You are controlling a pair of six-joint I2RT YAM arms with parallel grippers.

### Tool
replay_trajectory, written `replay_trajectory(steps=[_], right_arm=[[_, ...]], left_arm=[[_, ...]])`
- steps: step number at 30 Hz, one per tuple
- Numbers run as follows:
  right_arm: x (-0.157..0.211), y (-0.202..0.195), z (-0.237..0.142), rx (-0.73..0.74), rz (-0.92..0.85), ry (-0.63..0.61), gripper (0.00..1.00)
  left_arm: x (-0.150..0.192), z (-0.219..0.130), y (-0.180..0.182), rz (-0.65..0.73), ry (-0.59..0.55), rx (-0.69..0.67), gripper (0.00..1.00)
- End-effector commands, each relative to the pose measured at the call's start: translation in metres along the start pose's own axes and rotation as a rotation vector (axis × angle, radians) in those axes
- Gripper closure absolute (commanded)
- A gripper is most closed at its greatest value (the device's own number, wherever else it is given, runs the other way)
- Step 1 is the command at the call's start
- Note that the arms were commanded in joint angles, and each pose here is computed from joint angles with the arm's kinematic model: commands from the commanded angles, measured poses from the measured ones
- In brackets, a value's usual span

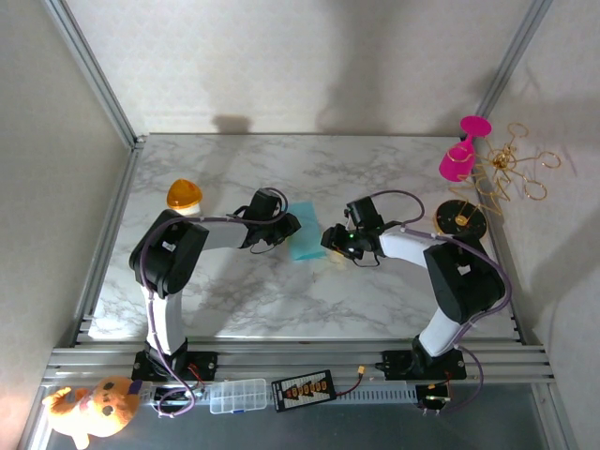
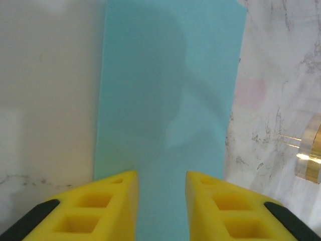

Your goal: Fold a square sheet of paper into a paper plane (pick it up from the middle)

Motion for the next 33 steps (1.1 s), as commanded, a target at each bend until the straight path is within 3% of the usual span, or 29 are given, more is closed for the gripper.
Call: replay_trajectory(steps=[1,24,33], right_arm=[[0.006,0.001,0.005,-0.019,0.025,0.058,0.57],[-0.003,0.028,0.016,-0.19,0.032,0.085,0.68],[-0.001,0.02,0.011,-0.154,0.042,0.073,0.77]], left_arm=[[0.013,0.011,0.039,-0.024,0.022,-0.111,0.7],[0.017,0.011,0.043,-0.007,0.04,-0.12,0.7],[0.015,0.009,0.039,-0.001,0.031,-0.113,0.71]])
Point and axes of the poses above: each hand's point on the last joint's axis, 136 mm out from that joint toward the fingers, its own z axis out along the fingers, its own y axis along the line the jaws close on, x = y × z, the point moved 2 cm from there along -z, back along the fingers
